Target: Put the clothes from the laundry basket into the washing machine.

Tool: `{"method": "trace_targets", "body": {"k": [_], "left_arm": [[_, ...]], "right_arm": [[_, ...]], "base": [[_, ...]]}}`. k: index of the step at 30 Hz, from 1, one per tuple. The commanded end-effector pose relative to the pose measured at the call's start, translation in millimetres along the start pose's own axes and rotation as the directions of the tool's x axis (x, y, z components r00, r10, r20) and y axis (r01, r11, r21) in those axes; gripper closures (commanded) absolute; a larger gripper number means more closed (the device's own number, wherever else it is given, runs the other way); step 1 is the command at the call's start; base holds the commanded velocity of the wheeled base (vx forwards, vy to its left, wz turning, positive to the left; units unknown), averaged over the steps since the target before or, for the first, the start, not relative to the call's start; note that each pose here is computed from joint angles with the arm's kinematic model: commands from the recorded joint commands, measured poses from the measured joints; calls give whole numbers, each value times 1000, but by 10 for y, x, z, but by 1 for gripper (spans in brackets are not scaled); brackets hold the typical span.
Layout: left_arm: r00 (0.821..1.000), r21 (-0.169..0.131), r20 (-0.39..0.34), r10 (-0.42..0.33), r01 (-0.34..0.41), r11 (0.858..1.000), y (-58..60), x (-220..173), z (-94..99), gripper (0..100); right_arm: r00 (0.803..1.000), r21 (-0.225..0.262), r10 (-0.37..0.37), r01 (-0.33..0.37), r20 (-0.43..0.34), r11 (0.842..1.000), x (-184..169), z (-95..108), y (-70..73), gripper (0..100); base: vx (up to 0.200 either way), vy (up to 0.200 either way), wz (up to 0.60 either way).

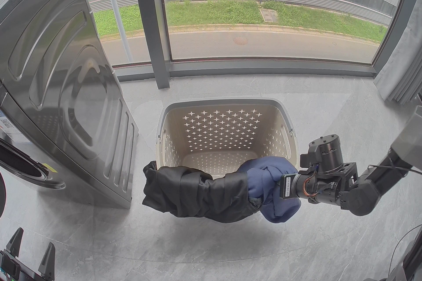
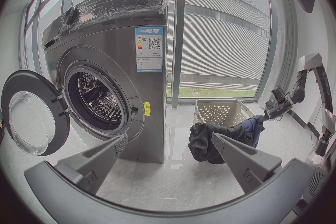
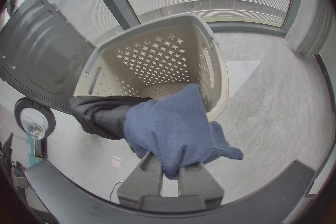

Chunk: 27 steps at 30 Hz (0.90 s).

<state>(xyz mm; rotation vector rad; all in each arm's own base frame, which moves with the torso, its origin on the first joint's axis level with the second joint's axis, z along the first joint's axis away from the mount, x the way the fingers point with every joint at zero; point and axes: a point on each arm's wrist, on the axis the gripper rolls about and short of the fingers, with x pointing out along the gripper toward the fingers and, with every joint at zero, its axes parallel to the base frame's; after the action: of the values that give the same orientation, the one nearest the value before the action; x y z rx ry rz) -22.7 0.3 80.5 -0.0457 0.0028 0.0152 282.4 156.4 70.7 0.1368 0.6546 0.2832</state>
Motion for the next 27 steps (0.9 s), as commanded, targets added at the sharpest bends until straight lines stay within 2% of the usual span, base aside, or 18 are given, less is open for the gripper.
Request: {"method": "trace_targets", "body": {"k": [1,10,14,19,27], "left_arm": [[1000,0,-1,2,-2,1000,2,0,-44,0],[1000,0,-1,0,0,1000,2,1,-44,0],[1000,0,-1,2,-2,1000,2,0,-44,0],[1000,0,-1,-1,1,1000,2,1,-44,0],[1000,0,-1,-1,1,1000,2,1,-44,0]], "right_arm": [[982,19,145,-148,123,989,-650,151,270,100],[949,14,207,-216,236,976,-1105,275,291,100],[942,13,211,-222,262,975,-1213,282,264,100],[906,-19,256,-265,337,964,-1419,289,240,100],[872,-110,270,-247,409,963,-1536,280,211,100]], "base": [[0,0,0],[0,0,0],[0,0,0],[0,0,0],[0,0,0]]}}
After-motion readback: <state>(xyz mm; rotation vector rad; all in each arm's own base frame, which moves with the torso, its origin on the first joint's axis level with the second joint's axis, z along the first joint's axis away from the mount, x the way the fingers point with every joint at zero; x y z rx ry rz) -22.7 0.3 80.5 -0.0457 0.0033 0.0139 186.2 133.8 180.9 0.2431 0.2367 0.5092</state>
